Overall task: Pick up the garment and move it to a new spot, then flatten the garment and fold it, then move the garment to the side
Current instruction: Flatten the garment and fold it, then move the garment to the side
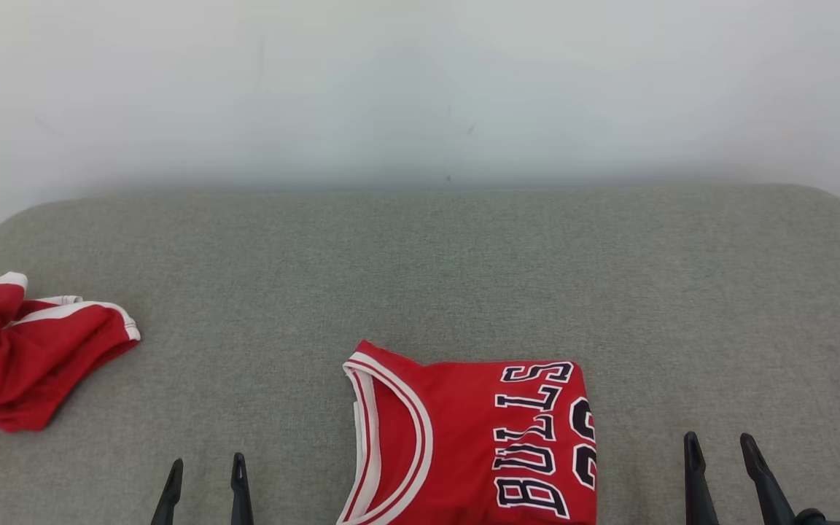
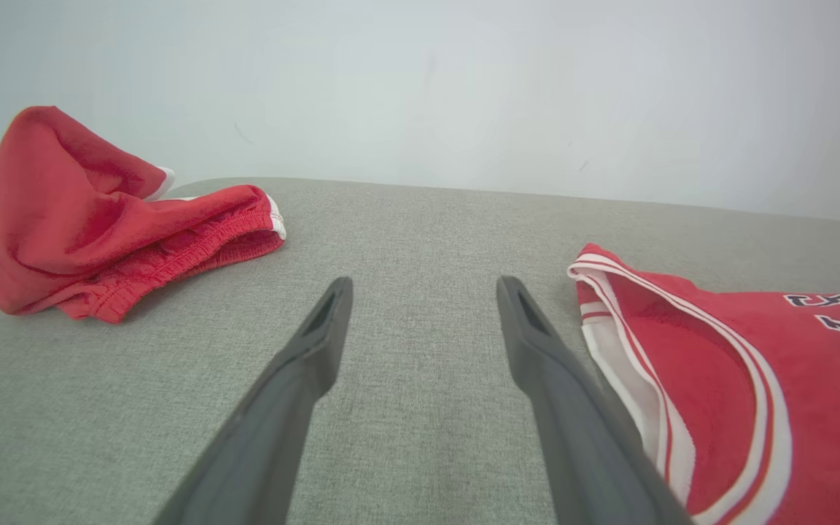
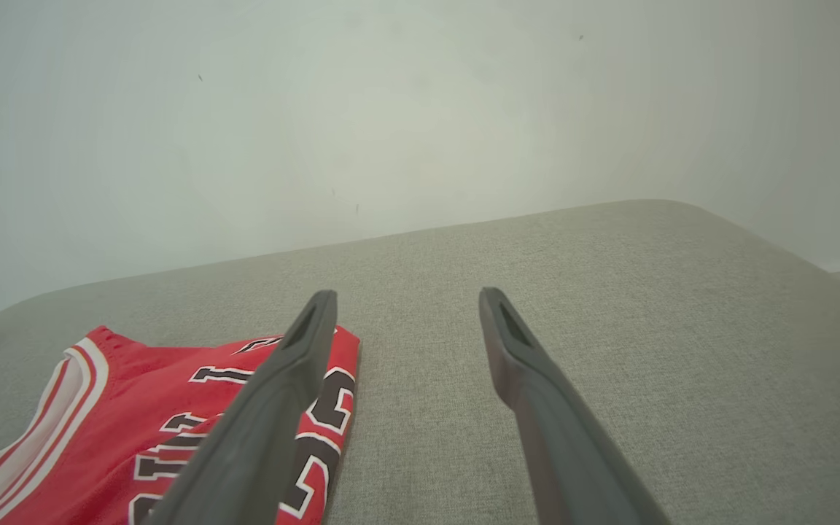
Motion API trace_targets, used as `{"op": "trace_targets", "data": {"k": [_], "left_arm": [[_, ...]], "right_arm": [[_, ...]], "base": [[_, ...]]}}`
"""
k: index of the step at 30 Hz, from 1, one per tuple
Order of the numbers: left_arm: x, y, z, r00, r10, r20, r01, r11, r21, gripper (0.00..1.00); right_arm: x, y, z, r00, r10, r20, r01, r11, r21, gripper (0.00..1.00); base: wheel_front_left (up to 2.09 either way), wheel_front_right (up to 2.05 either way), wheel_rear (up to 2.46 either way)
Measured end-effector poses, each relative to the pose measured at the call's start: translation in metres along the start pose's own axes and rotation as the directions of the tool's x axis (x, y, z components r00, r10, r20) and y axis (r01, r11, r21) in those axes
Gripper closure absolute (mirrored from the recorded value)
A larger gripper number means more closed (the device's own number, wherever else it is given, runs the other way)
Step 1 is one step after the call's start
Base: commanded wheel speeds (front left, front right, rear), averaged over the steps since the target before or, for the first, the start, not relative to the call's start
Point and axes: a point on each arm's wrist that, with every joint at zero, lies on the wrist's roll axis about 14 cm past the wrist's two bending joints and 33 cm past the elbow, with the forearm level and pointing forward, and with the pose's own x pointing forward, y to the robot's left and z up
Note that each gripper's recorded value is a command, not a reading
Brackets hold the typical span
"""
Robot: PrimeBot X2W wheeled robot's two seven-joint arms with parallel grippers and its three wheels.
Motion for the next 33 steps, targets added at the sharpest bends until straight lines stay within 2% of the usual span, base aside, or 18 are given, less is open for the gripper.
{"op": "trace_targets", "data": {"k": [7,33], "left_arm": [[-0.001,-0.004,0.005,1.0,-0.024,0.018,0.023,0.999,0.044,0.0],[-0.009,0.003,0.005,1.0,-0.009,0.016,0.008,0.999,0.052,0.0]], "right_arm": [[-0.013,-0.002,-0.004,1.0,-0.017,-0.012,0.018,0.999,0.035,0.0],[-0.015,-0.001,-0.016,0.999,-0.018,-0.047,0.02,0.998,0.059,0.0]], "base": [[0.0,0.0,0.0],[0.0,0.0,0.0]]}}
